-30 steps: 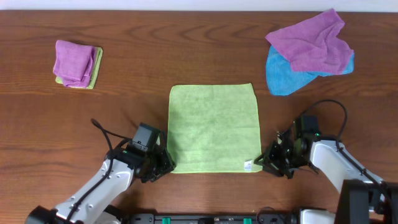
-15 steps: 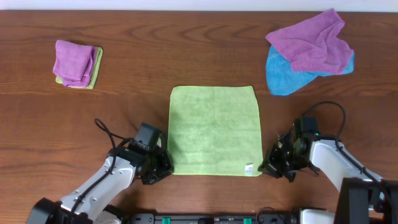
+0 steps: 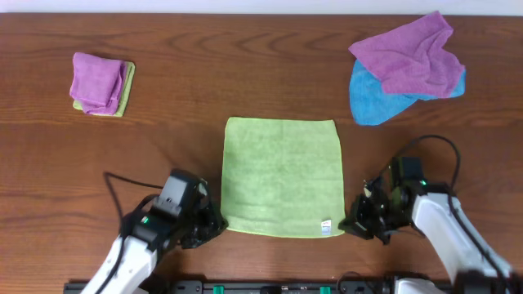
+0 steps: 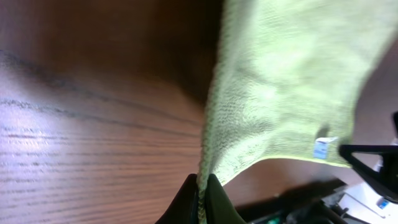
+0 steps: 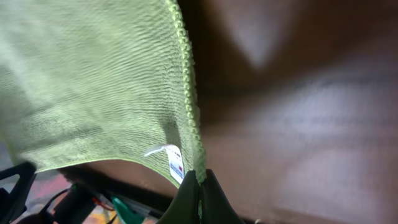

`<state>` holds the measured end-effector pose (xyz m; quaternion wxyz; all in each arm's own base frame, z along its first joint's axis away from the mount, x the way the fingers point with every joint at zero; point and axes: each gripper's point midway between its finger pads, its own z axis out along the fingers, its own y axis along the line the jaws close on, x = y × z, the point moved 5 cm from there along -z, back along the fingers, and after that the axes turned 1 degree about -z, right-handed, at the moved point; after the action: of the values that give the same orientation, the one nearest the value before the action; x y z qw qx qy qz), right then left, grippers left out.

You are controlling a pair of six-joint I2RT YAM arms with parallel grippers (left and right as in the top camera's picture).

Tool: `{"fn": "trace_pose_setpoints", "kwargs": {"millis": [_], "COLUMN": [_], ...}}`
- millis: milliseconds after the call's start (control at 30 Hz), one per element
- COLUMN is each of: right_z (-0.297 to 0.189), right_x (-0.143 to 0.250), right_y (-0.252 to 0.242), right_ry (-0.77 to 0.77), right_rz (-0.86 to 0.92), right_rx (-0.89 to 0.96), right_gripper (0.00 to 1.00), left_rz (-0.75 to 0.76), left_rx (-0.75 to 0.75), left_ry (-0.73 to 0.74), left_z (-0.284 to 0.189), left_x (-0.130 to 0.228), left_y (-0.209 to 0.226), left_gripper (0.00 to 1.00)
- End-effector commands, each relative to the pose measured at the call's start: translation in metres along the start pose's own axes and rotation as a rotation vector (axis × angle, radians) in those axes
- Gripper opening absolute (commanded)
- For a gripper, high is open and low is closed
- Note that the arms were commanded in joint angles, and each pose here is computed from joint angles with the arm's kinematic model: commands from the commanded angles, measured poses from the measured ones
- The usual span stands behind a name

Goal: Fold the cloth
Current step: 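Lift the near edge and fold it forward over the far half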

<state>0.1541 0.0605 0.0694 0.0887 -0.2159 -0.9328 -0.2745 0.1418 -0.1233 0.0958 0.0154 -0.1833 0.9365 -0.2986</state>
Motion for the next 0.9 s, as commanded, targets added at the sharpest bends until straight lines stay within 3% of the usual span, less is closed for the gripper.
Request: {"fn": "trace_pose_setpoints", "kwargs": {"millis": [0,167,367,567,867], "right_z": [-0.019,-0.043,-0.053,-0.043,-0.031], "right_x": [0.002,0.011,-0.010,-0.057,-0.135], "right_y": [0.017,0.031,0.046,0.067,0.116], "right_ry": [-0.074,-0.221,-0.337,-0.375,-0.406], "right_rz": [-0.088,-0.151,-0.185,-0.195,-0.257], "right_rx": [-0.061,-0.126,-0.191,-0.292,-0.327], "right_gripper": [0.02,0.02,0.02,0.02,0.02], "left_rz": [0.008,0.032,0.046,0.043,-0.022], "left_rx": [0.055,0.093,0.129,0.172,0.283], "left_ry": [-0.038,-0.109,-0.251,-0.386,-0.404], "left_z": [-0.013,-0.028,-0.031,-0.019,0.007], "left_x": [0.005,0.009,-0.016,-0.064,-0.153], "left_y": [-0.004,-0.006,-0.020,-0.039,-0.048], "left_gripper": [0.06,0.06,0.06,0.06,0.06]}}
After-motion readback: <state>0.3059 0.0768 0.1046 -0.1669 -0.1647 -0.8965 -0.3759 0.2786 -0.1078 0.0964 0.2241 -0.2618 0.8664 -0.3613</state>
